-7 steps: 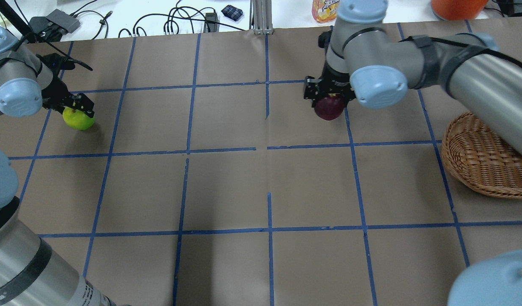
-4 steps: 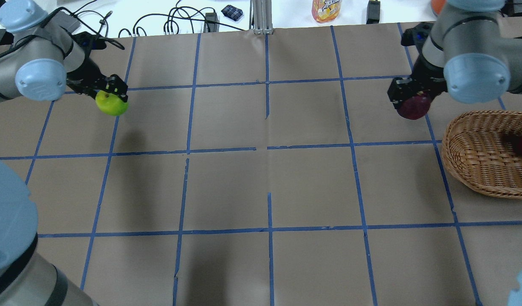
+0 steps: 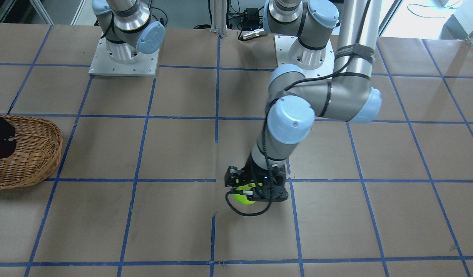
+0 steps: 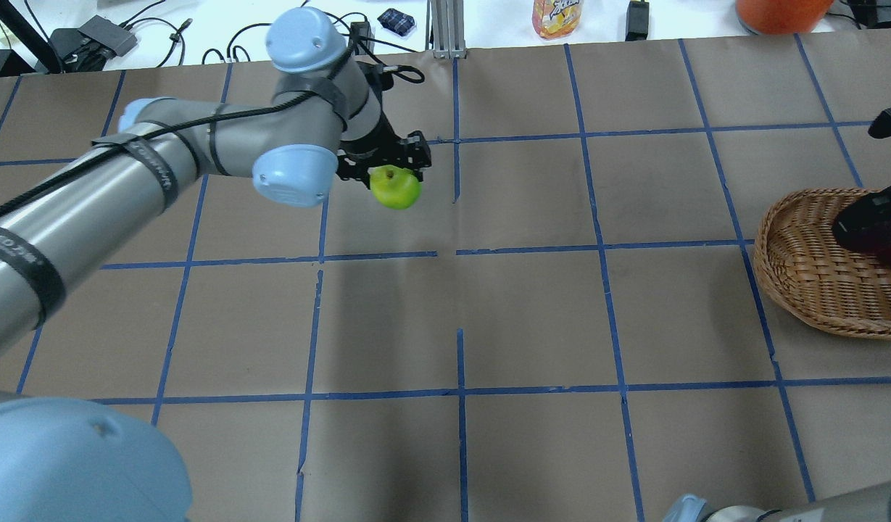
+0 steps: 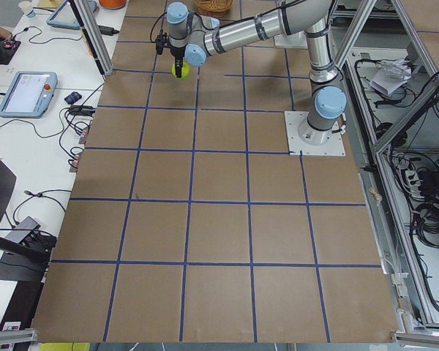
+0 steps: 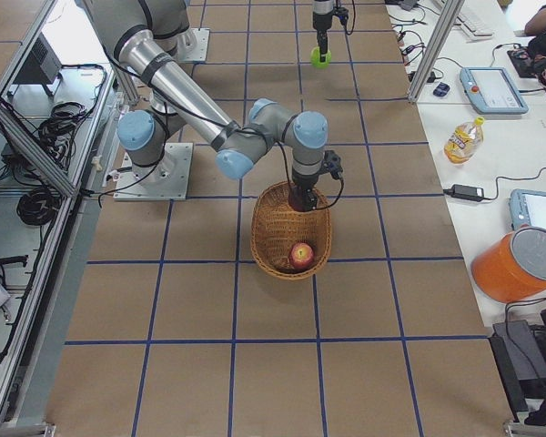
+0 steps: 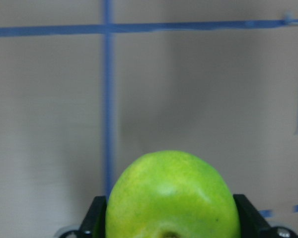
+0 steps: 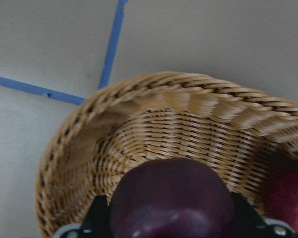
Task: Put all apples into basket
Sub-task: 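Drop the purple apple in the basket while the left sets the green apple at center, then withdraw the left gripper toward rest while the right gripper reaches the green apple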
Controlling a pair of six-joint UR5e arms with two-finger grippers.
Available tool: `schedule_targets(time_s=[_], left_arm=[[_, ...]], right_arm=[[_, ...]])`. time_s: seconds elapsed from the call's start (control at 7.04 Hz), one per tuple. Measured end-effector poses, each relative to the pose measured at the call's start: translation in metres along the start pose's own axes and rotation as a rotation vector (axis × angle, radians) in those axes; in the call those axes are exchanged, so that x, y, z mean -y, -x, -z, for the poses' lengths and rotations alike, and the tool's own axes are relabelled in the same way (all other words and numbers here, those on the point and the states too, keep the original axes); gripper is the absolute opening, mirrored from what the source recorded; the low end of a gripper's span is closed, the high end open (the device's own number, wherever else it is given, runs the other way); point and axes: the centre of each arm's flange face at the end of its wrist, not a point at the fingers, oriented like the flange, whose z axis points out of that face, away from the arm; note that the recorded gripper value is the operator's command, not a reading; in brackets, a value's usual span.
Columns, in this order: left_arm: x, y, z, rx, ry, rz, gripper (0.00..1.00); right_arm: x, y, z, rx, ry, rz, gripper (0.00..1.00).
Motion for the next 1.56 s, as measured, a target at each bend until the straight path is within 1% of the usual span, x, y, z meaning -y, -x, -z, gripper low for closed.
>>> schedule_targets(time_s=[0.14,0.28,0.43,0.57,0.71,0.85,1.14,1.28,1.42,1.56], left_arm=[[-0.015,-0.030,-0.020,-0.007,0.001,0.038,0.37],[-0.026,-0.049,-0.041,-0.007,0.008,0.052,0.75],[-0.032,-0.056,-0.059,0.008,0.010,0.052,0.90],[-0.038,-0.057,-0.070,0.047,0.003,0.046,1.00],[-0.043,-0.054,-0.073,0.082,-0.007,0.038,1.00],[-0.047,-0.052,-0.070,0.097,-0.015,0.033,1.00],[-0.041,-0.050,-0.048,0.083,-0.041,0.036,1.00],[-0.032,-0.042,-0.030,0.072,-0.050,0.033,1.00],[-0.017,-0.021,0.001,0.055,-0.047,0.032,1.00],[0.000,0.012,0.043,0.036,-0.023,0.024,1.00]], right_arm=[[-0.010,-0.017,-0.013,0.013,-0.008,0.018,0.64],[-0.011,-0.028,-0.025,0.008,-0.018,0.028,0.78],[-0.009,-0.036,-0.035,0.000,-0.024,0.035,0.88],[-0.007,-0.040,-0.040,-0.008,-0.031,0.039,0.95],[-0.006,-0.041,-0.040,-0.010,-0.042,0.040,0.98],[-0.005,-0.040,-0.037,-0.009,-0.058,0.039,0.98],[-0.003,-0.032,-0.016,-0.029,-0.077,0.035,1.00],[-0.001,-0.022,-0.001,-0.037,-0.083,0.024,1.00],[0.008,-0.002,0.014,-0.032,-0.083,0.011,1.00],[0.027,0.031,0.028,-0.032,-0.086,-0.003,1.00]])
